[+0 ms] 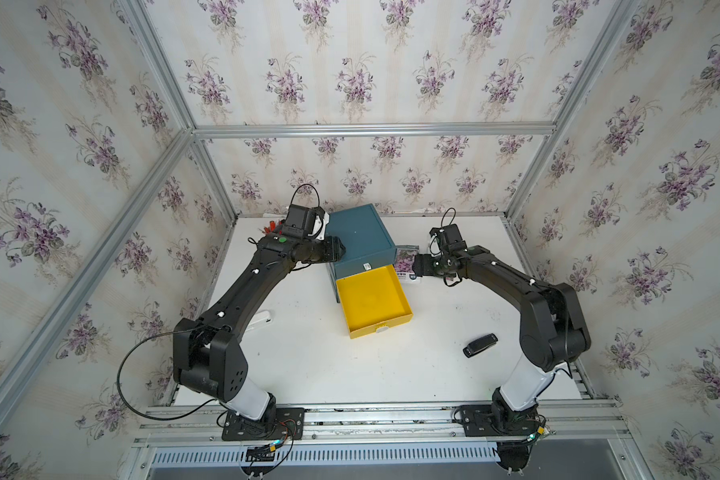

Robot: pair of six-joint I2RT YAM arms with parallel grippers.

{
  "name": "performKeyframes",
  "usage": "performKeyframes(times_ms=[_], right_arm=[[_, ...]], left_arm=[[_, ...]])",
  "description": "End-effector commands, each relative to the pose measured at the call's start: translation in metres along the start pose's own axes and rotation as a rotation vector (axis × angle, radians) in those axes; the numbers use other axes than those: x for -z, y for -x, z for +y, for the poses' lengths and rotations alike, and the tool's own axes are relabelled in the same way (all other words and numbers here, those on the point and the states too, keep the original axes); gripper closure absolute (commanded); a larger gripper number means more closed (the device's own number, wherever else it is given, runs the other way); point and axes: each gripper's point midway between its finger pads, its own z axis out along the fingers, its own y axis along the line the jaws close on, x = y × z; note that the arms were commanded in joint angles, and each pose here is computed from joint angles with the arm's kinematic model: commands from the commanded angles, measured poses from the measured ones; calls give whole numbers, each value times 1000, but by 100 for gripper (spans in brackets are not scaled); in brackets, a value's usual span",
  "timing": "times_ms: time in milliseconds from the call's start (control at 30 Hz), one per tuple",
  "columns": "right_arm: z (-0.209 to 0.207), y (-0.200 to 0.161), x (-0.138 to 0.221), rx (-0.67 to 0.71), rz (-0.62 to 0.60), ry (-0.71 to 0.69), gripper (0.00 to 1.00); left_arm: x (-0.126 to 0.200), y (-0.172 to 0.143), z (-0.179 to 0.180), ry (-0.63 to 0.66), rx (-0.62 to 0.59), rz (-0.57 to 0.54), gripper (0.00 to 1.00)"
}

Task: Take the seed bags out of the drawer
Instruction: Place the seed packet at the center of the board, then close the drawer in the storage box.

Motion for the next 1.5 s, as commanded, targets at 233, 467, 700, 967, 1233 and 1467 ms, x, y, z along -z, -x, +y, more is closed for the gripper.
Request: performKeyframes(times_ms=[233, 467, 700, 967, 1233, 1467], right_arm=[[36, -33, 72, -11, -56, 145, 8], [63, -62, 108, 16, -72, 211, 8], [100, -98, 127, 54, -73, 279, 11], [124, -129, 139, 85, -99, 330, 18], [140, -164, 126, 89, -94, 346, 31], [150, -189, 107, 108, -127, 333, 35]], left_arm=[[-4, -54, 26, 105, -5, 213, 39], [-4, -53, 24, 98, -7, 211, 39], [-4, -54, 23, 95, -6, 214, 39], [-4, -53, 24, 95, -4, 210, 39], [-4, -54, 24, 95, -3, 213, 39], [-4, -55, 23, 92, -4, 215, 39]])
